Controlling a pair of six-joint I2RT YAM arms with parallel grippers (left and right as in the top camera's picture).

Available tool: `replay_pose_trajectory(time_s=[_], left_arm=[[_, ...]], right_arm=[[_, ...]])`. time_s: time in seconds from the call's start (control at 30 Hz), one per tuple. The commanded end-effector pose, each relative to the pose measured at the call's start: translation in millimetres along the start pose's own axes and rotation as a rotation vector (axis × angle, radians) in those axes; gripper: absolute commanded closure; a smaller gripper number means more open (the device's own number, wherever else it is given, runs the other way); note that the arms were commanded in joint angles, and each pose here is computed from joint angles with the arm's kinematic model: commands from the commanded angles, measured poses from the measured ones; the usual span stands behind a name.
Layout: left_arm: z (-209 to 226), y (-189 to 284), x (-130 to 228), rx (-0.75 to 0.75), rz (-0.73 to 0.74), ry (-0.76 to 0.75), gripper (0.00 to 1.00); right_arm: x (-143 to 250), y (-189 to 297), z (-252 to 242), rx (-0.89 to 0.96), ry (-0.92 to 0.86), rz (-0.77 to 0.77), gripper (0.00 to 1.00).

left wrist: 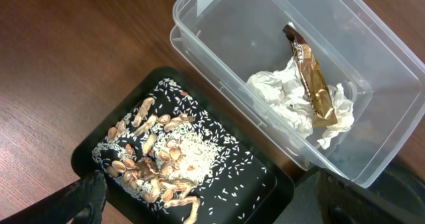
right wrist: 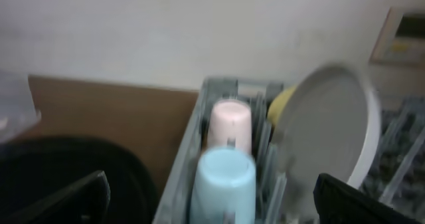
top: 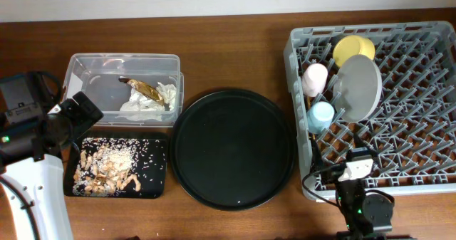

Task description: Sort waste into correct bins and load items into the dishwasher rack

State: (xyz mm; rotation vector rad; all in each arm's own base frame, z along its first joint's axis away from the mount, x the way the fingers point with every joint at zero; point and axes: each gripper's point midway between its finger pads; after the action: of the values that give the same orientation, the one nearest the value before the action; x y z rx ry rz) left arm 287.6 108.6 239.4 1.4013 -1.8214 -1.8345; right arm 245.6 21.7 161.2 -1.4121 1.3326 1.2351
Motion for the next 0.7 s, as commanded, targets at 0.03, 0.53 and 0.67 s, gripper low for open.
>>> replay_pose_trajectory(time_s=[0.03,0.53,0.67], left_arm=[[2.8,2.4,-2.2,-0.007,-0.015,0.011,0.01],[2.8,2.4,-2.2,-0.007,-0.015,0.011,0.01],[2.7,1.5,-0.5,-0.008,-0.010,0.008,0.01]], right_arm=[[6.5,-0.1,-1.8,0.015,-0.007,0.023,0.01],[6.5,-0.1,-1.8,0.015,-0.007,0.023,0.01],[6.4,-0.1,-1.8,0.015,-0.006,0.023,0.01]])
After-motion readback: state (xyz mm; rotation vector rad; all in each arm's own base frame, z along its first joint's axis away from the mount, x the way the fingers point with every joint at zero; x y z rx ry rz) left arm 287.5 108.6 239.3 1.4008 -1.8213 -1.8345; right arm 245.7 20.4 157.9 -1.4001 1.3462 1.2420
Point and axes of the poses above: each gripper's point midway between its finger pads, its own y axis back along the fingers, its own z axis along the line the jaws close on, x = y × z, and after that the axes turned 8 degrees about y, right-handed
